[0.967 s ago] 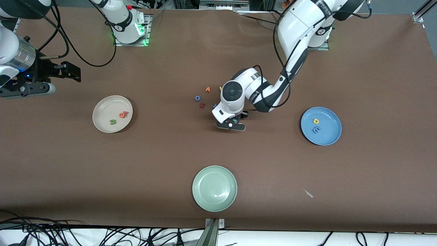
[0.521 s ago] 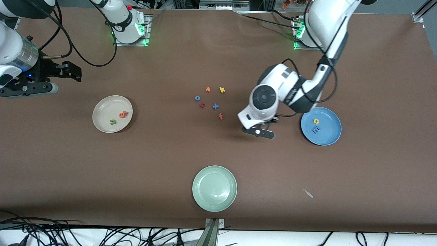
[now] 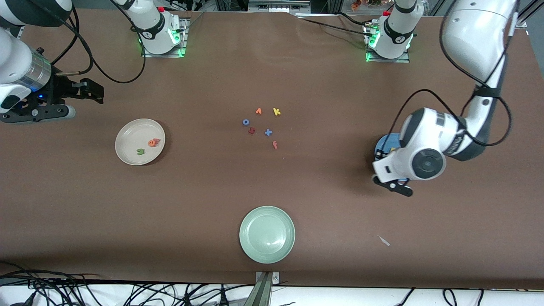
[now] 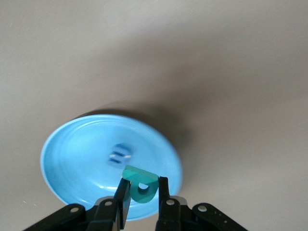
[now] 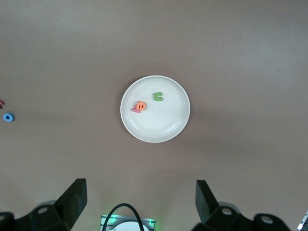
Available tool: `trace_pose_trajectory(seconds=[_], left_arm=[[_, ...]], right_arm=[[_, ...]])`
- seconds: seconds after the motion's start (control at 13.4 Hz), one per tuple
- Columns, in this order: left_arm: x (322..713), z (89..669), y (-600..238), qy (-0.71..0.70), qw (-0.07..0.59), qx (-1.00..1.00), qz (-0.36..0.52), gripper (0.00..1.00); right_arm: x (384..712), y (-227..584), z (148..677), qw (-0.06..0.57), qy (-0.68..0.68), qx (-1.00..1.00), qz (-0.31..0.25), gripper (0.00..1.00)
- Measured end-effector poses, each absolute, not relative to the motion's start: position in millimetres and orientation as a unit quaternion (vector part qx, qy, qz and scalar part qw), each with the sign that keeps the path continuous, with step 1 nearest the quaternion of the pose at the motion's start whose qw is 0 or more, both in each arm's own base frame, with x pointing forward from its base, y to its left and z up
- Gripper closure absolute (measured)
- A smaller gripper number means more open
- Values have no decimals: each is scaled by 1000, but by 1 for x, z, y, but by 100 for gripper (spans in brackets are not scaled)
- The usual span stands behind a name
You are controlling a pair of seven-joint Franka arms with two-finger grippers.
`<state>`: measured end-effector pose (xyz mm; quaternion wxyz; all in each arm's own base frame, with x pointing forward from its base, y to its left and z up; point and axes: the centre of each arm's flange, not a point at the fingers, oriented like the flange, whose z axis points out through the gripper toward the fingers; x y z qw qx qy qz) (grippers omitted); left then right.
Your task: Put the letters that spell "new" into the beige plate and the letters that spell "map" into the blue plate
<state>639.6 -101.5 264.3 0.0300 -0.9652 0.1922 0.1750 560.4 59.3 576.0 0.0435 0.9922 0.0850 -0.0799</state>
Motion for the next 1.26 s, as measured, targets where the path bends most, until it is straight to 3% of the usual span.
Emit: trace_pose_trajectory(seconds=[0.37,0.52,0.89,0.97,1.26], left_arm=[[612,202,-37,211,-1,-962,173,73],[614,207,-24,219,-5,-961,168,58],[632,303,-41,233,11,-960,153,6],[636,330,-48,237,14,-960,147,0],[656,436,-66,243,23,-966,91,0]], right_arm=[[560,59,576,44,85,992,-80,0],[560,59,575,44,85,992,-80,0],[566,59,570,43,84,993,-75,0],[567,59,569,42,85,993,-74,0],[567,59,566,42,84,993,-78,0]])
